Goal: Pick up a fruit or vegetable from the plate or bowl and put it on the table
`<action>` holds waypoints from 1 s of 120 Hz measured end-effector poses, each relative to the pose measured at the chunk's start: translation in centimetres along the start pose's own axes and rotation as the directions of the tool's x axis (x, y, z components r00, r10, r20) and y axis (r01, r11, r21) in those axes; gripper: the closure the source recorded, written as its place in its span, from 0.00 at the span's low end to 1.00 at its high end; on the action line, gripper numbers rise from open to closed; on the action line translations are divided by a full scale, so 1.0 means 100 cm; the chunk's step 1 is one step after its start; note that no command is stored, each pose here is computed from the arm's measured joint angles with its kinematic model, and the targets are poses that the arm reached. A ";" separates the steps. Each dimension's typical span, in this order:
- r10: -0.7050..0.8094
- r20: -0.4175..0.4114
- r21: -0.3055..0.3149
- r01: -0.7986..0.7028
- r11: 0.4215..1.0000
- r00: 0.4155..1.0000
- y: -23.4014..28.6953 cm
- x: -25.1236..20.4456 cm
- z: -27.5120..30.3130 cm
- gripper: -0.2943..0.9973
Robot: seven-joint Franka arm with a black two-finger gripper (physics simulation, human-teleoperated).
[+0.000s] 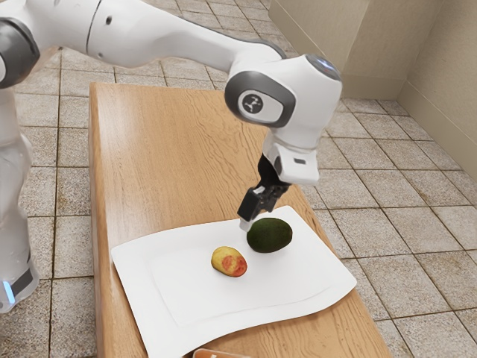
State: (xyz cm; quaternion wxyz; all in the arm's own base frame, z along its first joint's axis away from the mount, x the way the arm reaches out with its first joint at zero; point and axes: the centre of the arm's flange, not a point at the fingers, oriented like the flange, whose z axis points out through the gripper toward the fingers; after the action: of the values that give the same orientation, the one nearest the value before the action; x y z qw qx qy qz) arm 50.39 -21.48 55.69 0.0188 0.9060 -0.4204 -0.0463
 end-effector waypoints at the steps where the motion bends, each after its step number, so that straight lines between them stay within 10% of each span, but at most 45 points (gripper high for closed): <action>1: 0.003 -0.003 0.000 -0.003 1.000 1.000 0.001 0.000 0.000 0.23; 120: 0.141 -0.073 0.018 -0.140 0.990 0.987 0.024 -0.033 0.090 0.23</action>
State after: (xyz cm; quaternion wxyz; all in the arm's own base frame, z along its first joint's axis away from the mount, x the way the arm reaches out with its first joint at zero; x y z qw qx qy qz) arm 45.54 -20.44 47.17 0.0318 0.8752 -0.4826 -0.0087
